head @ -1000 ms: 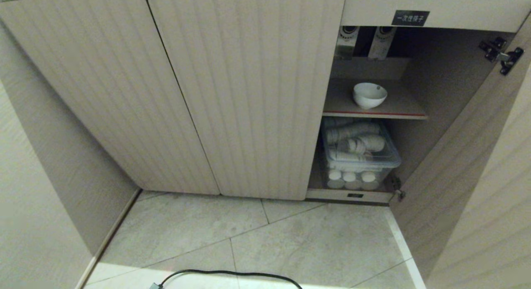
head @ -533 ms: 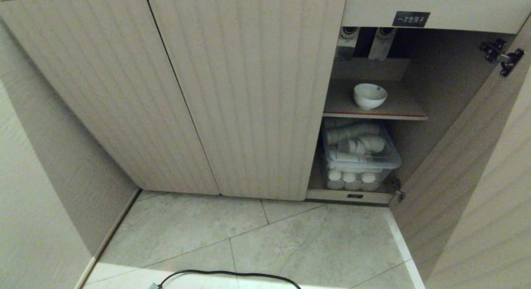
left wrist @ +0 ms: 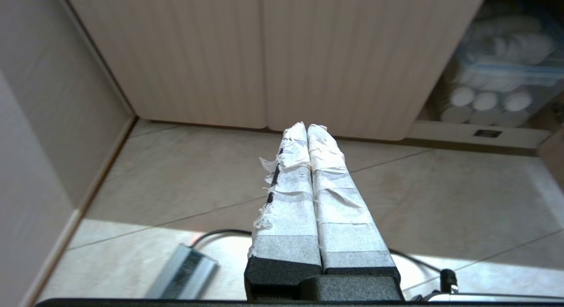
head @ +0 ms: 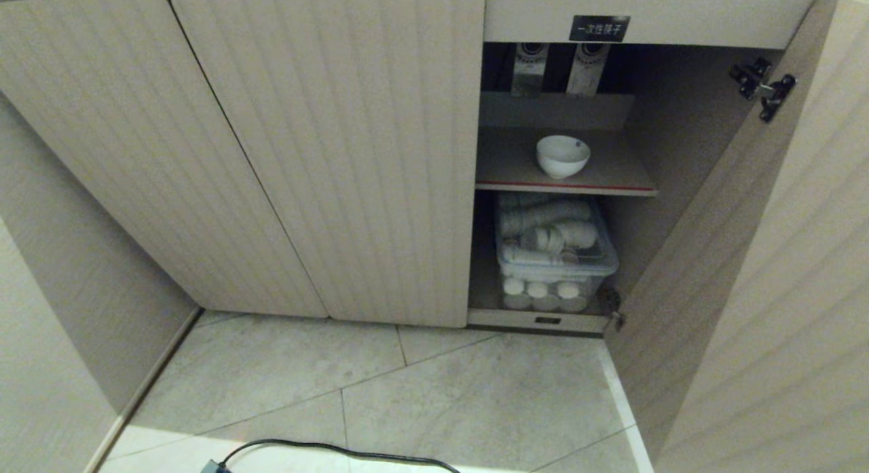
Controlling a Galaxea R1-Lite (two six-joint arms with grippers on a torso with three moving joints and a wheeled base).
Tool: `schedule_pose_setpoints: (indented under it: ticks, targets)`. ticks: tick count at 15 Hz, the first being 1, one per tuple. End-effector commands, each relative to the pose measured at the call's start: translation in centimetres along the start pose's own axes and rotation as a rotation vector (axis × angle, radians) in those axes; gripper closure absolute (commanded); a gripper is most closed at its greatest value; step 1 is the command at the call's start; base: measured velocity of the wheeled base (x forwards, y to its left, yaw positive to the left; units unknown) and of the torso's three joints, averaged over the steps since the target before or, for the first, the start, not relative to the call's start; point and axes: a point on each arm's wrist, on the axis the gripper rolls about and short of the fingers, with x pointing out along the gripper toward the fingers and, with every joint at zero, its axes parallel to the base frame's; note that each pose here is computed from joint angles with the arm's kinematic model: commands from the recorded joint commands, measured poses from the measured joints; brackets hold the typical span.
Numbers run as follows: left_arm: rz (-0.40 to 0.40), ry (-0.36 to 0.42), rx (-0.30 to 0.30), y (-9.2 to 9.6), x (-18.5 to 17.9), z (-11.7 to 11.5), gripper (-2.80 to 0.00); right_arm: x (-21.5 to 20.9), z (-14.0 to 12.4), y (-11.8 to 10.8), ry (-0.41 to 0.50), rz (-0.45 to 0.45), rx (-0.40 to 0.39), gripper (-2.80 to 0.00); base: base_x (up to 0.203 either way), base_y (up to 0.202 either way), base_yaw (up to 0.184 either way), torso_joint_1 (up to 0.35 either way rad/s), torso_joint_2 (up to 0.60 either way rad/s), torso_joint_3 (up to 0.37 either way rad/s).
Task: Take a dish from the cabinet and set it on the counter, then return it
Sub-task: Close the cabinet door
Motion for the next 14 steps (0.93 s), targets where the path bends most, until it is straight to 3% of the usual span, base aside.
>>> schedule_pose_setpoints:
  ticks: [1,5,14]
  targets:
    - [0.001,-0.001,0.0,0.0,0.0,0.0,0.0,0.01,0.01,0.0,0.0,0.002,-0.001,0.0,0.0,-0.194,0.0,-0.002,0.0,0.006]
    - [0.001,0.001,0.0,0.0,0.0,-0.02,0.0,0.01,0.02,0.0,0.0,0.002,0.0,0.0,0.0,-0.153,0.001,0.003,0.0,0.002]
    - [0.001,0.001,0.001,0.0,0.0,-0.02,0.0,0.01,0.02,0.0,0.0,0.002,0.0,0.0,0.0,0.0,0.0,0.0,0.0,0.0]
